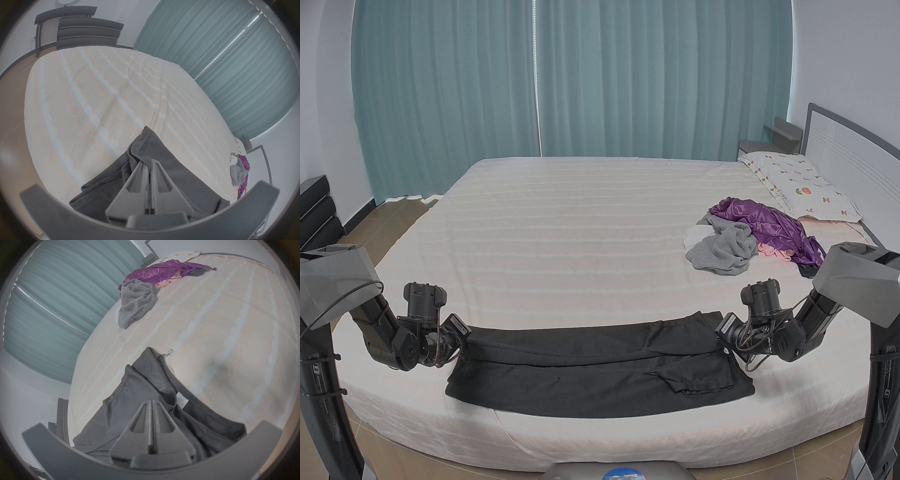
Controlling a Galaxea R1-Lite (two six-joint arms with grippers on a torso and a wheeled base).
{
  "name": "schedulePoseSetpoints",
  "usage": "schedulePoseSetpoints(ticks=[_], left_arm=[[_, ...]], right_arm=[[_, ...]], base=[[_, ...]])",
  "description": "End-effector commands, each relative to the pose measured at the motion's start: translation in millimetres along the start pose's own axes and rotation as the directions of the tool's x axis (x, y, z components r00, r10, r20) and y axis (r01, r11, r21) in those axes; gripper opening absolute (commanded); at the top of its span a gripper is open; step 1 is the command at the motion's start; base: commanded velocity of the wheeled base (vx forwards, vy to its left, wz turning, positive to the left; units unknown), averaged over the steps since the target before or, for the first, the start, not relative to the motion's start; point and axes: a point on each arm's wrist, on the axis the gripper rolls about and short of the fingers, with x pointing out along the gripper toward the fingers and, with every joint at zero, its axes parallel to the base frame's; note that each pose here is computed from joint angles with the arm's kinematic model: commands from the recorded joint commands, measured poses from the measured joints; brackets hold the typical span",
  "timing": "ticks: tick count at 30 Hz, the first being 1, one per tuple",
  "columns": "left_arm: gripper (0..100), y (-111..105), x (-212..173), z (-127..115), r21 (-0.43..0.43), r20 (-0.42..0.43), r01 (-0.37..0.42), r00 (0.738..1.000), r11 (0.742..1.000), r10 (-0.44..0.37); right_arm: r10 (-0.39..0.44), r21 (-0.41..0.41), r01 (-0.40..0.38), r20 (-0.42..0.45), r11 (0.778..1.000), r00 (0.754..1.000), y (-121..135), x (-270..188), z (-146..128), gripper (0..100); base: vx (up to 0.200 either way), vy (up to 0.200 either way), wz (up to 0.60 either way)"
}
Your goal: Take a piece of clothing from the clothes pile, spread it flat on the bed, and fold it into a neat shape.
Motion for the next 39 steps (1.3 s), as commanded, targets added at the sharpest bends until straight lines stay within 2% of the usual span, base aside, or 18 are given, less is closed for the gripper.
schedulePoseSetpoints(ticks=[1,7,12,13,19,28,29,39], left_arm=[[0,0,1,0,-0.001,0.003,-0.001,1.0,1.0,0.001],[0,0,1,3,-0.005,0.009,0.002,1.0,1.0,-0.002],[0,1,3,3,-0.006,0.008,-0.001,1.0,1.0,0.001],[0,0,3,2,-0.005,0.007,-0.001,1.0,1.0,0.001],[0,1,2,2,-0.004,0.004,-0.004,1.0,1.0,0.004],[0,0,3,3,-0.006,0.009,0.0,1.0,1.0,0.0],[0,0,3,3,-0.006,0.008,0.001,1.0,1.0,-0.001],[0,0,3,3,-0.006,0.009,0.0,1.0,1.0,0.0]], right_arm=[[0.006,0.002,-0.006,0.013,1.0,1.0,0,-2,4,0],[0.021,0.002,-0.021,0.023,1.0,1.0,4,-6,7,0],[0.001,-0.005,-0.001,0.012,1.0,1.0,-2,-4,5,0],[0.0,-0.006,0.0,0.01,1.0,1.0,-2,-4,4,100],[0.008,-0.005,-0.008,-0.023,1.0,1.0,-5,6,2,100],[0.009,-0.031,-0.009,-0.024,0.999,1.0,-3,18,2,100],[0.008,-0.037,-0.008,-0.023,0.999,1.0,-3,18,2,0],[0.001,-0.032,-0.001,-0.016,0.999,1.0,-5,16,5,0]], base=[[0.0,0.0,0.0],[0.0,0.0,0.0],[0.0,0.0,0.0],[0.0,0.0,0.0],[0.0,0.0,0.0],[0.0,0.0,0.0],[0.0,0.0,0.0],[0.0,0.0,0.0]])
